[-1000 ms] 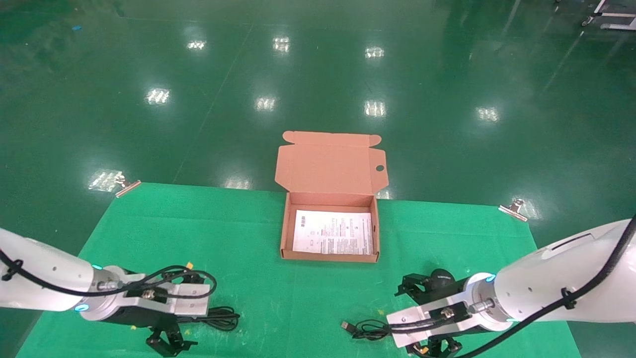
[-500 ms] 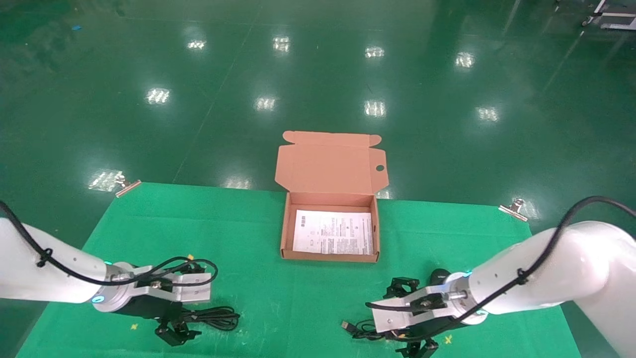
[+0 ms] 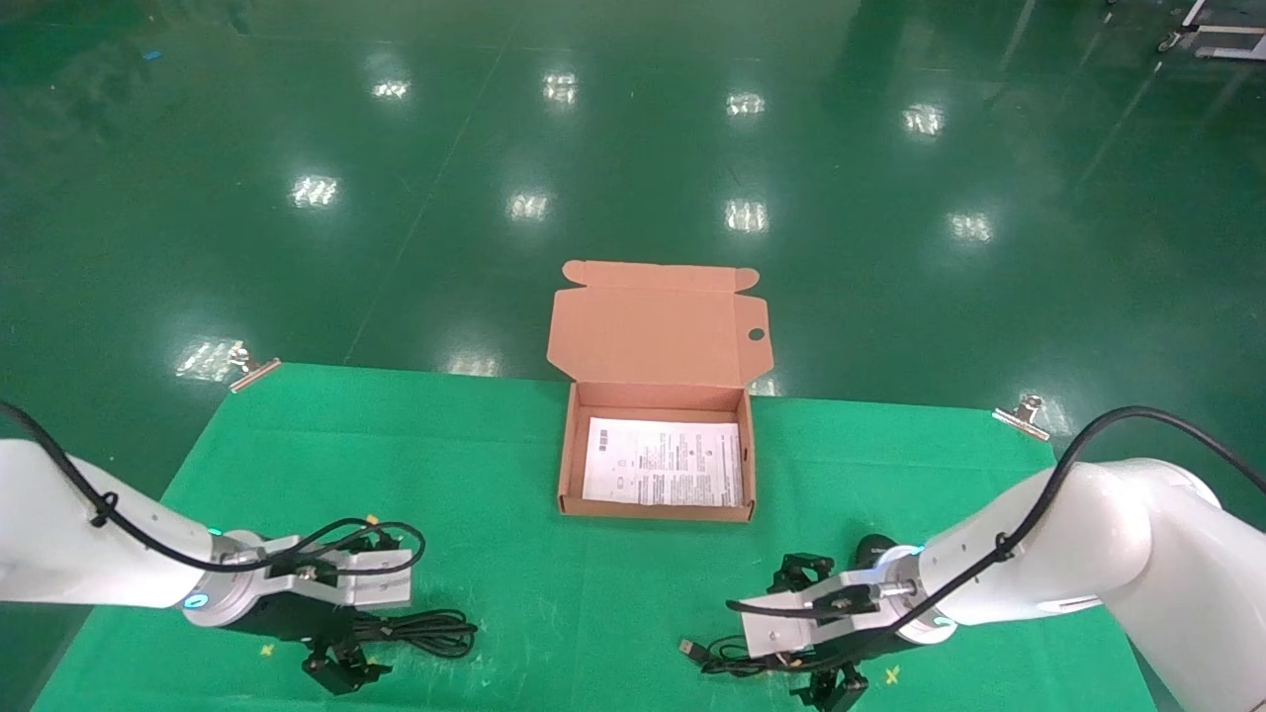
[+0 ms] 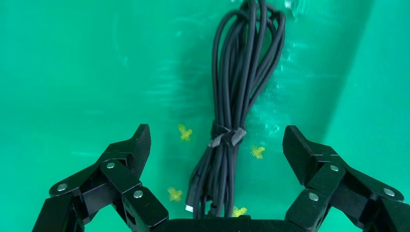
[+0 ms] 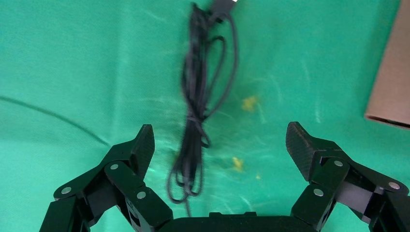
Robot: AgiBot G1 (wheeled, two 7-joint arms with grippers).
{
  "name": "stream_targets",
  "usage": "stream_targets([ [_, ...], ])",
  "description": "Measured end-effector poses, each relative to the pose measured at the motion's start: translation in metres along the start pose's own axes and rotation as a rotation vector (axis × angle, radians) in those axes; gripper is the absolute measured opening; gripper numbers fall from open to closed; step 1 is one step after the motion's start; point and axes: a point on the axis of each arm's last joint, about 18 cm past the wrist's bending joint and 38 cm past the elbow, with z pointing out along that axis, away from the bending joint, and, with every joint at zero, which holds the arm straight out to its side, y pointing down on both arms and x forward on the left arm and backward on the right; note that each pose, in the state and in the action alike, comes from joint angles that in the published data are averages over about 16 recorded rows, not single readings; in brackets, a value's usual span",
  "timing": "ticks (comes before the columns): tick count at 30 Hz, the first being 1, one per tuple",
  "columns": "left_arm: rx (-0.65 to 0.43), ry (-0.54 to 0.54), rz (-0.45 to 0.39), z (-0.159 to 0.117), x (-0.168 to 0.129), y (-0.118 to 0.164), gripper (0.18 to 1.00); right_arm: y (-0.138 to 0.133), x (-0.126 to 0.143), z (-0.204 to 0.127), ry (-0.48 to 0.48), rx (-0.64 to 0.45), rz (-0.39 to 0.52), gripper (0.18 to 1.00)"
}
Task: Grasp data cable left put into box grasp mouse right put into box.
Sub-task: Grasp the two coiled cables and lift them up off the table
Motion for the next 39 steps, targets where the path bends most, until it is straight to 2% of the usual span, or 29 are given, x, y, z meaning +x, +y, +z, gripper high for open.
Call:
stream_targets([
  [13, -0.011, 0.012, -0.009, 0.0037, 0.0021, 0.0069, 0.982, 0.0062, -0.0003, 0.0078, 0.003, -0.023, 0.016, 0.986],
  [22, -0.009, 0.011, -0.005, 0.0030, 0.0019, 0.0058, 0.915, 0.0058, -0.0004, 0.0066, 0.002, -0.021, 0.013, 0.907],
  [31, -0.009, 0.011, -0.002, 0.0029, 0.0020, 0.0052, 0.755, 0.0055, -0.0003, 0.0057, 0.002, -0.019, 0.011, 0.759],
  [39, -0.009, 0.012, -0.001, 0.0028, 0.0022, 0.0051, 0.569, 0.0053, -0.0001, 0.0052, 0.003, -0.018, 0.010, 0.565],
])
